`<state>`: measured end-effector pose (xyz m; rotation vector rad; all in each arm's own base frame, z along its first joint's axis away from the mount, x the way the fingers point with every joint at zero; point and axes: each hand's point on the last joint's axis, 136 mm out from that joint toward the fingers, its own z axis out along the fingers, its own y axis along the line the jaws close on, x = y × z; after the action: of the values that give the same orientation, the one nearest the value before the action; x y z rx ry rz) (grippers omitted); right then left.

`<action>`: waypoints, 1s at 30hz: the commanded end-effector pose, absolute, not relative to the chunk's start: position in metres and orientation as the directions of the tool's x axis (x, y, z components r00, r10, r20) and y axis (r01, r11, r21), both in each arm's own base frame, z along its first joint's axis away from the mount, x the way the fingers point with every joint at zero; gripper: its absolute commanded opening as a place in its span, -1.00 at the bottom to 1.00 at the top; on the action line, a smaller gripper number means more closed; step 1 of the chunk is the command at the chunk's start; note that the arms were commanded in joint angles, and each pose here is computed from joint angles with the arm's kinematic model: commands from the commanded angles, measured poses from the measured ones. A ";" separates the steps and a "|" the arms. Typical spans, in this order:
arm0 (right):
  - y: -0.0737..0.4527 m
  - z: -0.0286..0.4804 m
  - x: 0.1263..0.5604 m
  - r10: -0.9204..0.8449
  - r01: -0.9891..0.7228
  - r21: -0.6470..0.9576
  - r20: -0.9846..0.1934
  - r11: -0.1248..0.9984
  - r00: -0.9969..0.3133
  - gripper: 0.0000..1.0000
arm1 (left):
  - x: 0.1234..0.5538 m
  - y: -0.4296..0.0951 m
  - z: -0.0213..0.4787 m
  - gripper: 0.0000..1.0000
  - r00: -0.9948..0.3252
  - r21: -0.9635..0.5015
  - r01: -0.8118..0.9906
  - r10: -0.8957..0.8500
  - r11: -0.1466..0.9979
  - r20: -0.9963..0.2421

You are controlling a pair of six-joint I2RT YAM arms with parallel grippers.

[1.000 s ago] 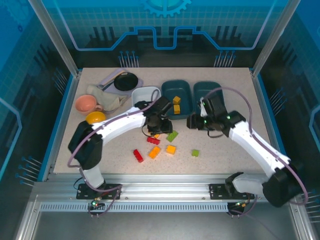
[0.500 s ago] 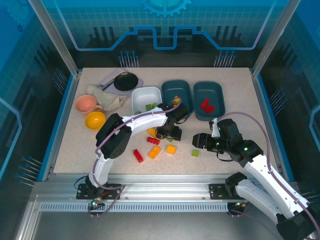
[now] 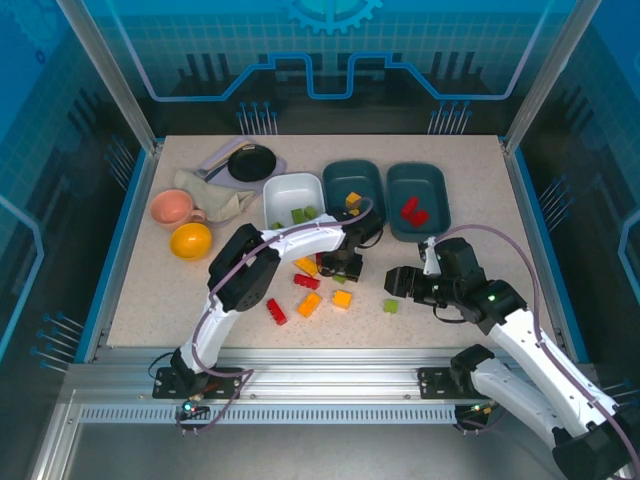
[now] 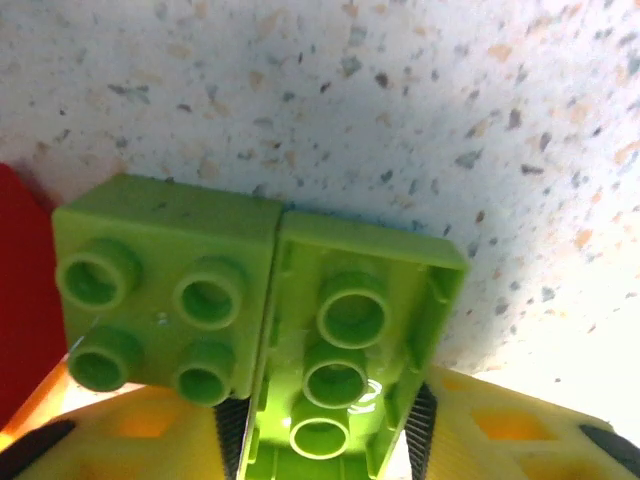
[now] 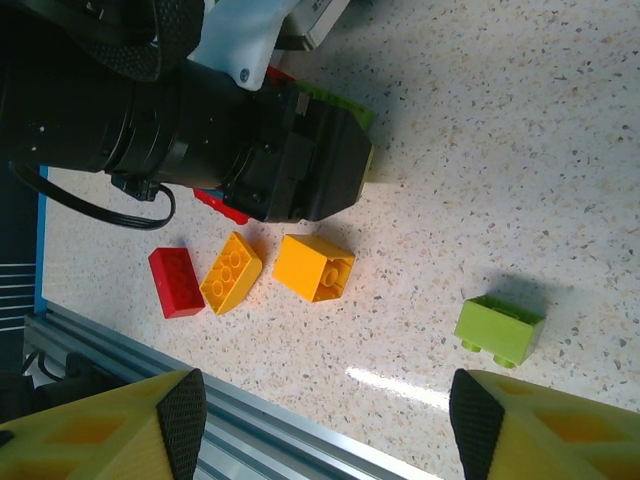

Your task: Sort the legos into containers by color

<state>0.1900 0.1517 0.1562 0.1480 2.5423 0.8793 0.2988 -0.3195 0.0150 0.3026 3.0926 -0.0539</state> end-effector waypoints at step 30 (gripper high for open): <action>0.195 0.199 0.241 0.133 -0.178 0.622 -0.419 0.763 -0.898 0.31 | 0.399 -0.214 0.104 -0.35 -0.981 -0.189 -0.115 -0.141 0.975 -0.131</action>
<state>0.2380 0.1850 0.1809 0.0393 2.5515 0.9131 0.4044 -0.2118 0.1202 -0.2626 2.8955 -0.2677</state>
